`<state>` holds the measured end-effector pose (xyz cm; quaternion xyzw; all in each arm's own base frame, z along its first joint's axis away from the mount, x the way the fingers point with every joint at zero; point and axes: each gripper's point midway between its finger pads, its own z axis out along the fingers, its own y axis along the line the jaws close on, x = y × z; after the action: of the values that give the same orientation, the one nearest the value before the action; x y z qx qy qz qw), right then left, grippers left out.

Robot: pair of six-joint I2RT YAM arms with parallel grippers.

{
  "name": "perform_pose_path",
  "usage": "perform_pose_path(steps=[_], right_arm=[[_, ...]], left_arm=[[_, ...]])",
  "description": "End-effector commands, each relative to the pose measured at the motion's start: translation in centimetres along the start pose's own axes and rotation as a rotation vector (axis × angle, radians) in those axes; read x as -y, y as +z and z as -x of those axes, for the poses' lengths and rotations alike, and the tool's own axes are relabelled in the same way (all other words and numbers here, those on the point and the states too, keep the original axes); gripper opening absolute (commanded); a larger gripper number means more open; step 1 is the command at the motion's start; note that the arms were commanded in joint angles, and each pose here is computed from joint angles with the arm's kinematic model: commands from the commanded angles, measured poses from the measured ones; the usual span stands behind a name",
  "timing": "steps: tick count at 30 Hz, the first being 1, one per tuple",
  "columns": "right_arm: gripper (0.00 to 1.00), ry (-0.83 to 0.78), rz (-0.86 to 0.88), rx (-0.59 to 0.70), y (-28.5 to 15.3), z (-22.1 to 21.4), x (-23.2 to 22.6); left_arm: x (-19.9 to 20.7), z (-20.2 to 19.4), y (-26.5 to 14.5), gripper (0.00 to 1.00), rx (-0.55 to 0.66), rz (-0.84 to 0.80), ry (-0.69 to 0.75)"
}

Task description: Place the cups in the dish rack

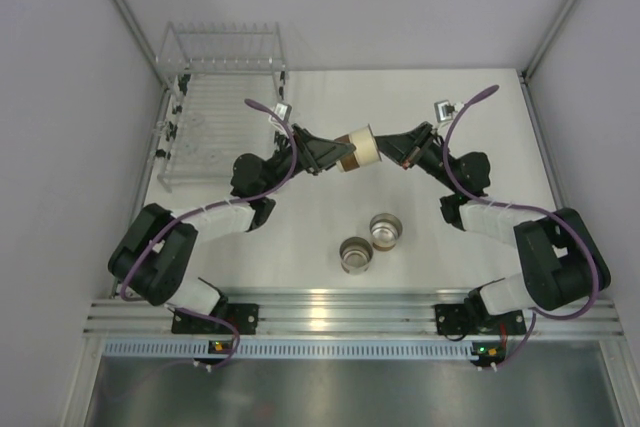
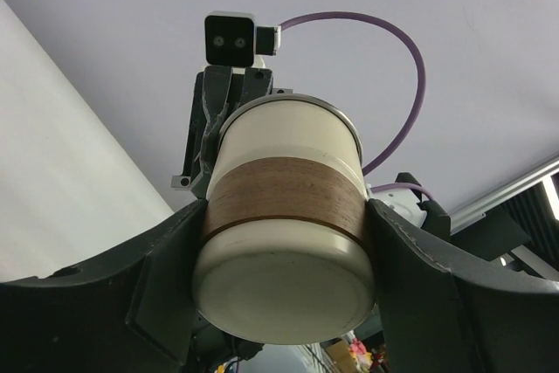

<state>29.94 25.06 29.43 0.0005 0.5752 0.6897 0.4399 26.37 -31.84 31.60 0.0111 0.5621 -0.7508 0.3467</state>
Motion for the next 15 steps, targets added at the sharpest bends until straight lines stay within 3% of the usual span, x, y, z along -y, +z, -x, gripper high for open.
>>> perform_pose_path(steps=[1,3,9,10,15], right_arm=[[0.00,-0.217,0.217,0.138,-0.3,2.9,-5.6],[0.01,-0.216,0.221,0.124,-0.3,2.7,-5.5],[0.17,-0.222,0.210,0.117,-0.5,2.5,-5.6],[0.24,-0.221,0.207,0.115,-0.6,2.4,-5.6],[0.35,-0.235,0.196,0.135,-1.1,2.8,-5.6]], left_arm=[[6.2,-1.8,0.4,0.10,-0.088,-0.244,0.085],[6.1,-1.7,0.4,0.00,-0.079,-0.240,0.087],[5.6,-0.2,0.0,0.00,-0.006,-0.217,0.125],[5.4,0.8,-0.3,0.00,0.013,-0.207,0.137],[4.9,4.7,-1.9,0.00,0.079,-0.171,0.168]])
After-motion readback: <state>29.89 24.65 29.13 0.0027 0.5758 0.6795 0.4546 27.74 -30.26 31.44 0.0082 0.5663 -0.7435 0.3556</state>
